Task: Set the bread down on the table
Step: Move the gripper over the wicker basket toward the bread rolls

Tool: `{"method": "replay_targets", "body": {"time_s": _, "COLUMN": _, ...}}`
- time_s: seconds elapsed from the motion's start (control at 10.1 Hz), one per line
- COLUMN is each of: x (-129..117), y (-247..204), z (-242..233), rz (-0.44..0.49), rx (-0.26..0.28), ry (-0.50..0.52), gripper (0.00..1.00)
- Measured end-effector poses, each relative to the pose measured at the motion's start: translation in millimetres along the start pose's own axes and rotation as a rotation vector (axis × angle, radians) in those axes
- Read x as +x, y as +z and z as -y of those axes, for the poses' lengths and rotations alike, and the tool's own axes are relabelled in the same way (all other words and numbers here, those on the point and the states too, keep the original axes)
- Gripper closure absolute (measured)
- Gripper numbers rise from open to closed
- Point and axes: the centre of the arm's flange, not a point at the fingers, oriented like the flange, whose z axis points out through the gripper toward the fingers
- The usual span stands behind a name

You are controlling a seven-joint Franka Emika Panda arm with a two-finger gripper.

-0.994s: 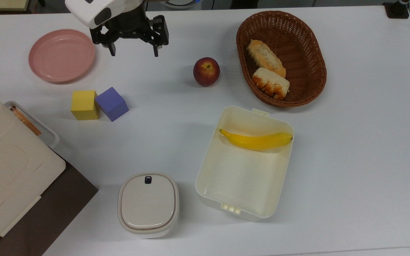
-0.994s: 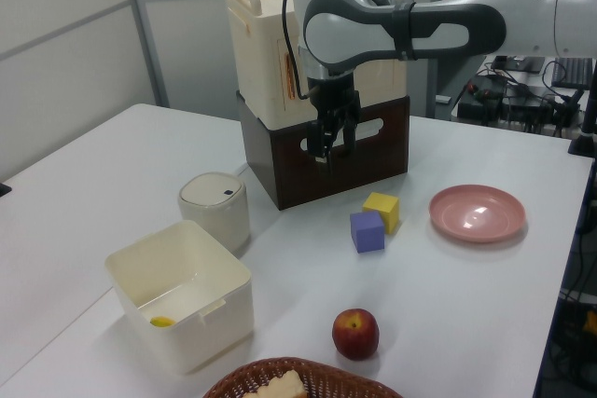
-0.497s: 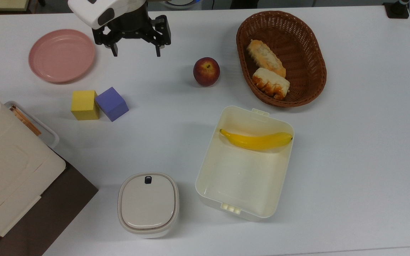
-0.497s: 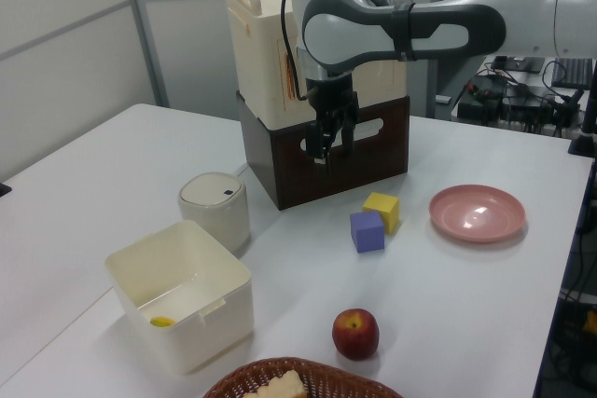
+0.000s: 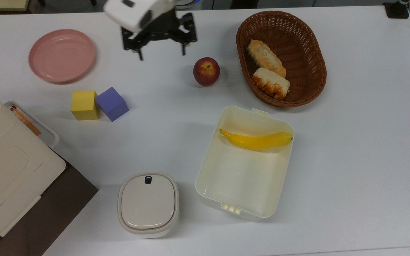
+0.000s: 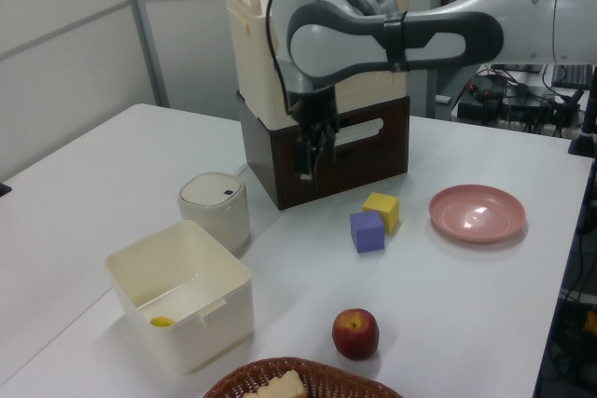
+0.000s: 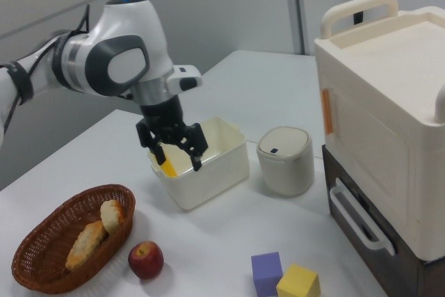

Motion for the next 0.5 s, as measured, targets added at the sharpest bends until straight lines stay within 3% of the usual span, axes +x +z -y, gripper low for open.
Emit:
{"method": "replay_targets", "body": {"time_s": 0.3, "x": 8, "y": 0, "z": 74, "rz": 0.004, "rx": -0.002, "ry": -0.120, "gripper": 0.00}}
{"method": "replay_targets", "body": {"time_s": 0.5, "x": 3, "y": 4, "z": 125, "rz": 0.055, "rx": -0.002, "ry": -0.204, "gripper": 0.00}}
